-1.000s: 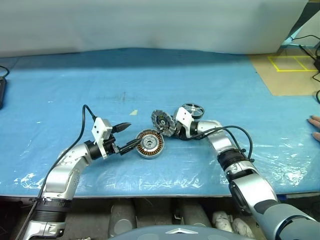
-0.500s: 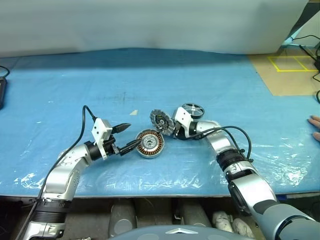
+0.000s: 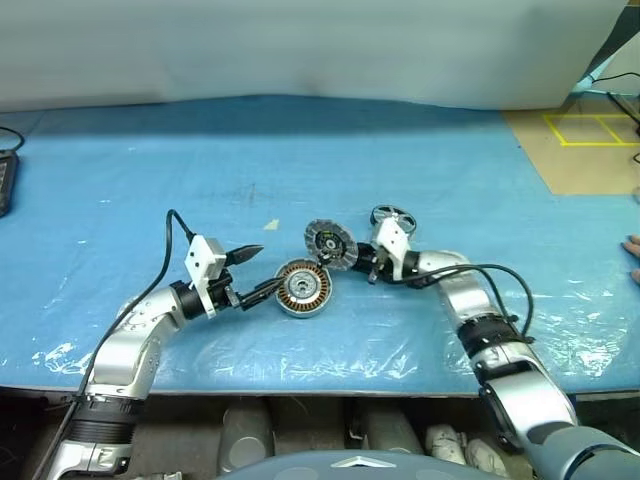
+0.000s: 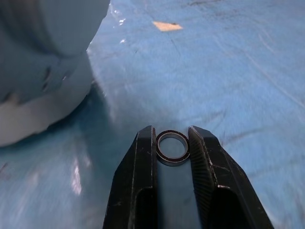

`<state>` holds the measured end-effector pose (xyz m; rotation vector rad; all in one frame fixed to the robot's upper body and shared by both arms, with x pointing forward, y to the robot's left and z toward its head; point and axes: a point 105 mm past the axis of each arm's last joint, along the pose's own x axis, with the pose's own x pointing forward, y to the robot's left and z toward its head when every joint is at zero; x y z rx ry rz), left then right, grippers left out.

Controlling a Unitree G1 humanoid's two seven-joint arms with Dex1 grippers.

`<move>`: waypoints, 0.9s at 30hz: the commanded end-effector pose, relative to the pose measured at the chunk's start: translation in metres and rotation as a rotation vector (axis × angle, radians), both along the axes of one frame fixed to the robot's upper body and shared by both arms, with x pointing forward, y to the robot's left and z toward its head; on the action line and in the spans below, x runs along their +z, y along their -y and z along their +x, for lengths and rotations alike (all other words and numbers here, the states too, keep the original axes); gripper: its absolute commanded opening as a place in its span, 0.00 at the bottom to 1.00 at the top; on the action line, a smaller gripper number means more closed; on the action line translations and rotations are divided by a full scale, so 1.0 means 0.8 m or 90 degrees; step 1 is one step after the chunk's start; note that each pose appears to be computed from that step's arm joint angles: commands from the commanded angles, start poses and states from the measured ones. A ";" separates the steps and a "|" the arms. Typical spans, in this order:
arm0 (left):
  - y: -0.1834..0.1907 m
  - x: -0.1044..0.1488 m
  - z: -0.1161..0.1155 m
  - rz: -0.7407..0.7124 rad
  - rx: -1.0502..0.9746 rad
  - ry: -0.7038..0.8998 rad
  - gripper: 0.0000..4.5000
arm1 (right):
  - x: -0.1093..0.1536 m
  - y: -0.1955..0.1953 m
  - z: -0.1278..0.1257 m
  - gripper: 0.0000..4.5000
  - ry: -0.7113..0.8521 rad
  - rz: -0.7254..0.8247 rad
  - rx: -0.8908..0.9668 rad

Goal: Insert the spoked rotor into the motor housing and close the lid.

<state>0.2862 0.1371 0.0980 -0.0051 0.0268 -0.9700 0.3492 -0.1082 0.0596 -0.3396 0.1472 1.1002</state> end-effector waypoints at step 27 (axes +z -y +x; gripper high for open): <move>0.002 -0.006 -0.015 -0.008 -0.022 0.021 0.99 | 0.076 -0.096 -0.093 0.12 -0.152 0.118 0.258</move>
